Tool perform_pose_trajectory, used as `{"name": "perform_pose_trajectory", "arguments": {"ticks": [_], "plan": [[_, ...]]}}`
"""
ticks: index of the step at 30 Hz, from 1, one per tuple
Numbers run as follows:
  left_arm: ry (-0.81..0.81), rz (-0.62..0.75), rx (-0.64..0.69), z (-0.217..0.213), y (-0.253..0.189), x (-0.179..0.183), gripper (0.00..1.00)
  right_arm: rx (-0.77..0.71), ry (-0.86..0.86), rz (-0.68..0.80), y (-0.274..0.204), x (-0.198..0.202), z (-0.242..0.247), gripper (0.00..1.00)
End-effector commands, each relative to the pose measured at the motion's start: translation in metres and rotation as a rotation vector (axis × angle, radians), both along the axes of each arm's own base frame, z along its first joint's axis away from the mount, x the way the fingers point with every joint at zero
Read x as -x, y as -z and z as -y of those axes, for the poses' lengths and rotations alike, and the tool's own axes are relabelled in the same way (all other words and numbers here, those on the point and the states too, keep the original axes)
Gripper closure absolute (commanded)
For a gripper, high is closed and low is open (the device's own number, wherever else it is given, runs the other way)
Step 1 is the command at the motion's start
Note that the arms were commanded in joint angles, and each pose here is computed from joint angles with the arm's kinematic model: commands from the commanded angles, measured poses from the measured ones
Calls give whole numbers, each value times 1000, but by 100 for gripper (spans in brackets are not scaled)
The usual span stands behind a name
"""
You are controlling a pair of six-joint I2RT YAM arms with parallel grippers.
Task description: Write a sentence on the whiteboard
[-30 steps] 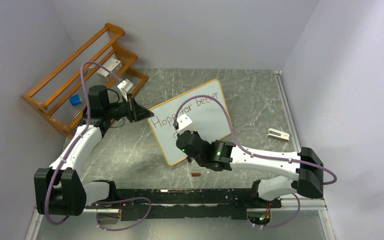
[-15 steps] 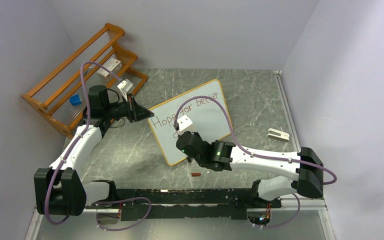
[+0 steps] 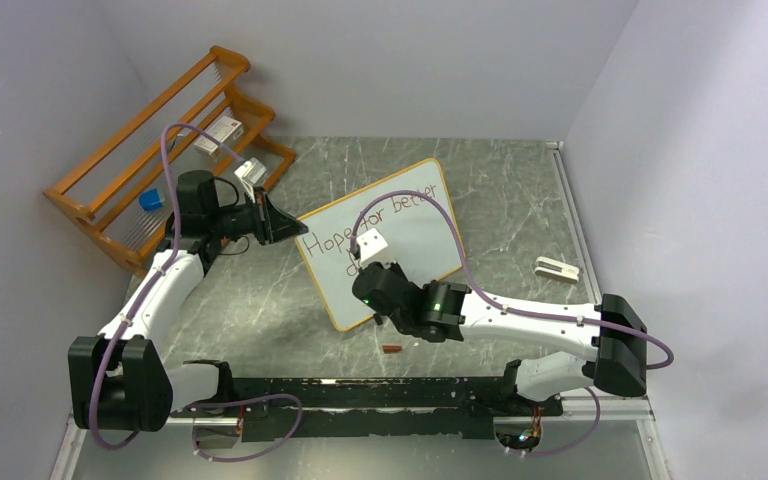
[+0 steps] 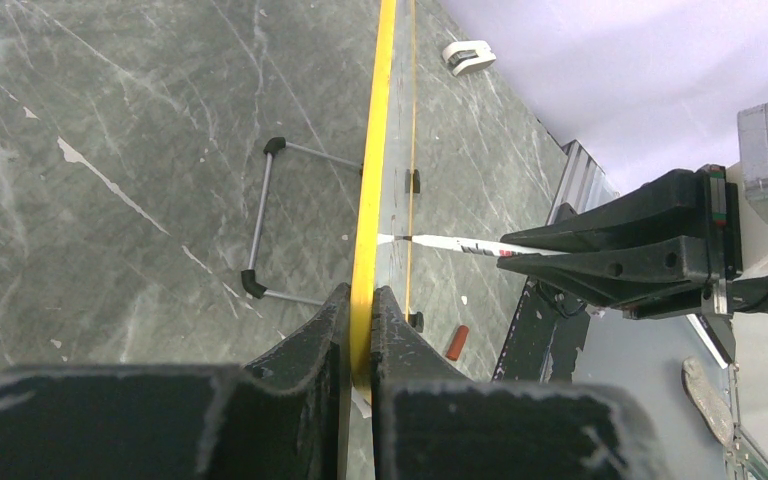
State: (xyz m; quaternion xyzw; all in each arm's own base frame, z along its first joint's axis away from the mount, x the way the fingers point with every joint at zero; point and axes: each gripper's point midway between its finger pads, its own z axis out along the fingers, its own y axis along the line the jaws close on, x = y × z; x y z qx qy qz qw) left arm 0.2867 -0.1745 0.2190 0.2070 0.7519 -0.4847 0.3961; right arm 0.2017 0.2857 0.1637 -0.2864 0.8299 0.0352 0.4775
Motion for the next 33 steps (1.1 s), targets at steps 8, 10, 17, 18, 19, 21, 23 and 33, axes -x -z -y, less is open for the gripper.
{"name": "perform_pose_trajectory", "arguments": {"ticks": [8,10,17,18,19,21,23,33], "plan": [[-36,-96,-81,-3,41,2,95,-70,53,70,-19,-16,-3,100],[-36,-98,-80,-3,41,2,95,-77,56,77,-22,-17,-4,100],[-36,-99,-82,-3,41,2,95,-91,52,84,-25,-19,-7,100],[-36,-99,-82,-3,41,2,95,-91,50,82,-24,-18,-7,100],[-36,-99,-83,-3,41,2,95,-88,50,80,-23,-18,-6,100],[-35,-100,-83,-3,41,2,95,-84,45,74,-22,-17,-7,100],[-37,-99,-84,-3,41,2,95,-79,43,64,-19,-16,-6,100],[-38,-97,-84,-3,41,2,95,-56,43,16,-3,-9,0,100]]}}
